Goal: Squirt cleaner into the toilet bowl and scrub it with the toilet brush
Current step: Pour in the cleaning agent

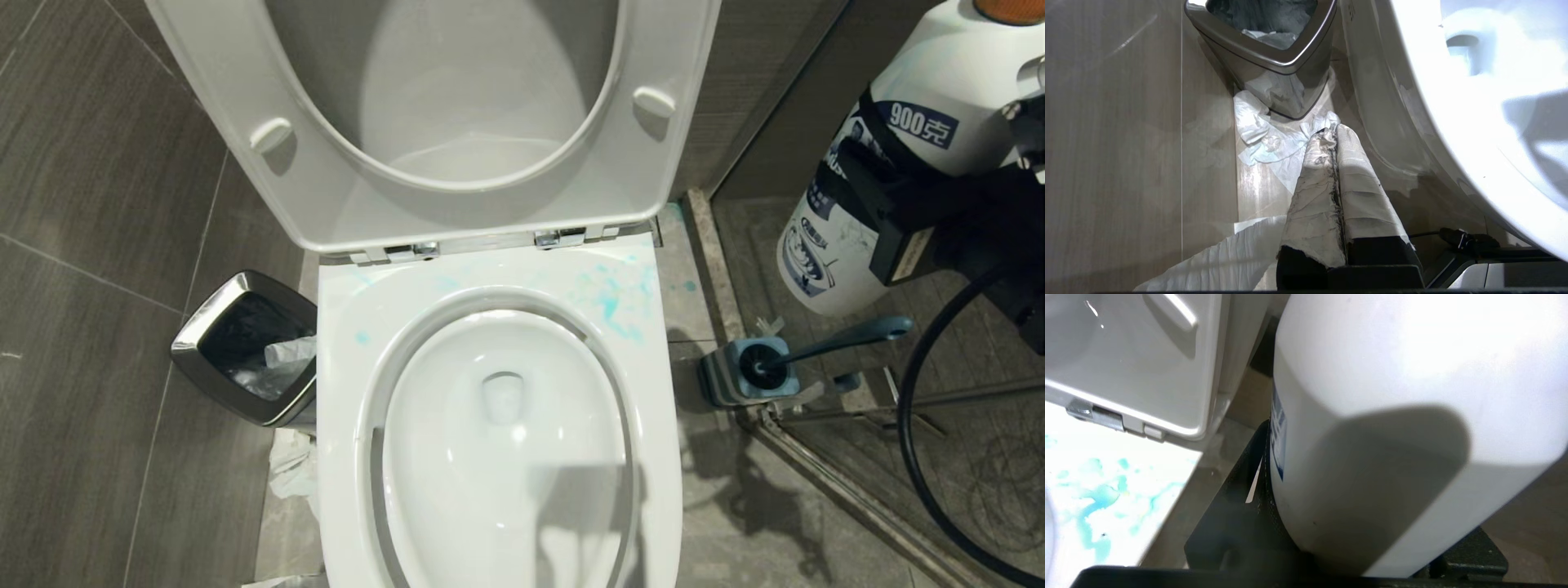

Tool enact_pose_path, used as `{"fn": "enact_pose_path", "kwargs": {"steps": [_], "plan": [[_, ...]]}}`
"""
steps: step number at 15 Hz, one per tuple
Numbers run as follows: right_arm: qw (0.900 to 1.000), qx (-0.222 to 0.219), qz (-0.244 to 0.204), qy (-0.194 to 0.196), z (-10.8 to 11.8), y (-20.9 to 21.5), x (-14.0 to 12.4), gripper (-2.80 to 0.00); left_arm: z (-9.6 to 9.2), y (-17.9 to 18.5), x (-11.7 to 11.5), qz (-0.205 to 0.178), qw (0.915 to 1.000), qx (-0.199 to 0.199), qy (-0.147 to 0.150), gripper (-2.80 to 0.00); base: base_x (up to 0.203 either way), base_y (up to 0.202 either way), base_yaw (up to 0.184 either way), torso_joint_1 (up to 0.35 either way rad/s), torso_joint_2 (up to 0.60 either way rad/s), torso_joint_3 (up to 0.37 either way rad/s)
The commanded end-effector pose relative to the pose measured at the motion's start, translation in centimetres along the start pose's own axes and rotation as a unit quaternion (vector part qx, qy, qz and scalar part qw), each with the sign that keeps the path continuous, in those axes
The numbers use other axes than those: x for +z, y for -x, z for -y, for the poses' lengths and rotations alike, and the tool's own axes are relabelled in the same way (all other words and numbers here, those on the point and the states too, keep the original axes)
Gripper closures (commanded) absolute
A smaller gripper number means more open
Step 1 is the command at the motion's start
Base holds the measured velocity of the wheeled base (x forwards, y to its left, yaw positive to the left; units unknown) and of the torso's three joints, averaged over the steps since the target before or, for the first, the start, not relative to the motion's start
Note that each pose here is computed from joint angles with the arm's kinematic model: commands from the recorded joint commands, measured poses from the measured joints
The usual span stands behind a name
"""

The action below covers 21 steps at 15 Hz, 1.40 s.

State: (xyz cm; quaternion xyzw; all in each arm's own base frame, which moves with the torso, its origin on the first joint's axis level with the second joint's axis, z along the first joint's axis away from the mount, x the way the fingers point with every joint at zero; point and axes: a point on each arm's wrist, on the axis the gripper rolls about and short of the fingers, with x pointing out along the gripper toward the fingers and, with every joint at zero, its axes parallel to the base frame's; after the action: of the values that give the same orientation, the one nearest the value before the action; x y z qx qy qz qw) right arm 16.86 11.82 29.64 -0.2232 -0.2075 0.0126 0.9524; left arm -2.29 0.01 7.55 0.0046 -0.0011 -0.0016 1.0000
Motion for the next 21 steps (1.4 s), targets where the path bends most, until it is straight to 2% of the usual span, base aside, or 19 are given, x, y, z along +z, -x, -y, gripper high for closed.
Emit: {"fn": "enact_pose_path", "kwargs": {"steps": [1,4,10,13,15,16,18,21], "plan": [[1.0,0.0,0.0,0.003,-0.1,-0.1,0.0,0.0,0.0,0.0,0.0,0.0,1.0,0.0,0.0,0.0,0.0,0.0,0.0,-0.002,0.01,0.211],[1.0,0.013,-0.012,0.022,-0.9,-0.3,-0.7,0.0,0.0,0.0,0.0,0.0,1.0,0.0,0.0,0.0,0.0,0.0,0.0,0.004,0.0,0.203],[0.998,0.044,-0.032,0.039,-4.7,-3.2,-1.6,0.0,0.0,0.0,0.0,0.0,1.0,0.0,0.002,0.0,0.0,0.0,0.0,0.002,0.0,0.082],[0.994,0.065,-0.038,0.08,-6.0,-4.5,-0.9,0.0,0.0,0.0,0.0,0.0,1.0,0.0,0.003,0.0,0.0,0.0,0.0,0.0,0.0,0.0],[0.989,0.079,-0.035,0.124,-6.9,-5.3,-0.1,0.0,0.0,0.0,0.0,0.0,1.0,0.0,0.003,0.0,0.0,0.0,0.0,0.0,0.0,0.0],[0.983,0.083,-0.03,0.162,-7.3,-5.6,0.3,0.0,0.0,0.0,0.0,0.0,1.0,0.0,0.003,0.0,0.0,0.0,0.0,0.0,0.0,0.0],[0.974,0.098,-0.026,0.205,-8.6,-5.7,1.2,0.0,0.0,0.0,0.0,0.0,1.0,0.0,0.002,0.0,0.0,0.0,0.0,0.0,0.0,0.0],[0.952,0.086,-0.063,0.287,-9.9,-4.7,3.0,0.0,0.0,0.0,0.0,0.0,1.0,0.0,0.002,0.0,0.0,0.0,0.0,0.0,0.0,0.0]]}}
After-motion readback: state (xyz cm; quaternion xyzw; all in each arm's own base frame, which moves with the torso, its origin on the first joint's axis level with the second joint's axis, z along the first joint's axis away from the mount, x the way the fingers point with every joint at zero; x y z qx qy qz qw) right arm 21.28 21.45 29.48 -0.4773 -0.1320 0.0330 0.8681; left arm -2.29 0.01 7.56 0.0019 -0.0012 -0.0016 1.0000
